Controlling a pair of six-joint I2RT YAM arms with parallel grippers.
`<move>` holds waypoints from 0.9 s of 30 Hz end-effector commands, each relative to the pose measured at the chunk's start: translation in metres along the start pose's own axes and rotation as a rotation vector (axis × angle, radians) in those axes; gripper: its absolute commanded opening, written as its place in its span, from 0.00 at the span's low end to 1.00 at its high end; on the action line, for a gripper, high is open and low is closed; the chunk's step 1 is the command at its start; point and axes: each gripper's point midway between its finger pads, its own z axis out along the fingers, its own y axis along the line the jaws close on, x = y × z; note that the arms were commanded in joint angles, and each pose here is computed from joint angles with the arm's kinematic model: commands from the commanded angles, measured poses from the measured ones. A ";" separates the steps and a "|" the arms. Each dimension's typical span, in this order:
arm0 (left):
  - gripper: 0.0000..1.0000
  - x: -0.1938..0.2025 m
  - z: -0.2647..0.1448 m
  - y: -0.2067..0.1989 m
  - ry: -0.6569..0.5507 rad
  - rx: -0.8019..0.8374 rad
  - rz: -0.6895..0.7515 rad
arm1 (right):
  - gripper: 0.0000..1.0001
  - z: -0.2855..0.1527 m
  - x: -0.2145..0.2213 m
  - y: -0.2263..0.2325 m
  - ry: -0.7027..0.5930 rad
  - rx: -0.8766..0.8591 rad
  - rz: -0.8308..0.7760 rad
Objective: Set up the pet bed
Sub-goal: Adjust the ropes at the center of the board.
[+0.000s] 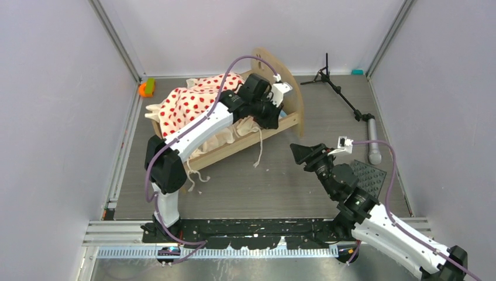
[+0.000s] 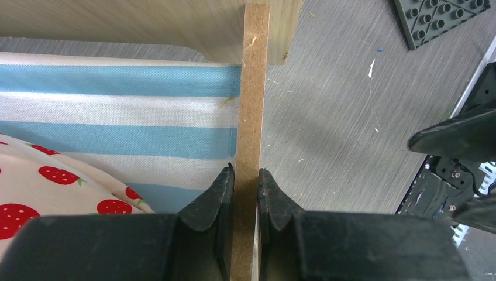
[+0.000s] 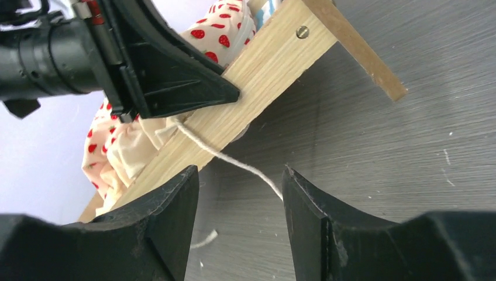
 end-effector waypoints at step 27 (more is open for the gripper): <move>0.00 -0.120 -0.077 -0.009 -0.344 0.007 0.043 | 0.54 0.094 0.029 0.018 -0.179 -0.149 0.584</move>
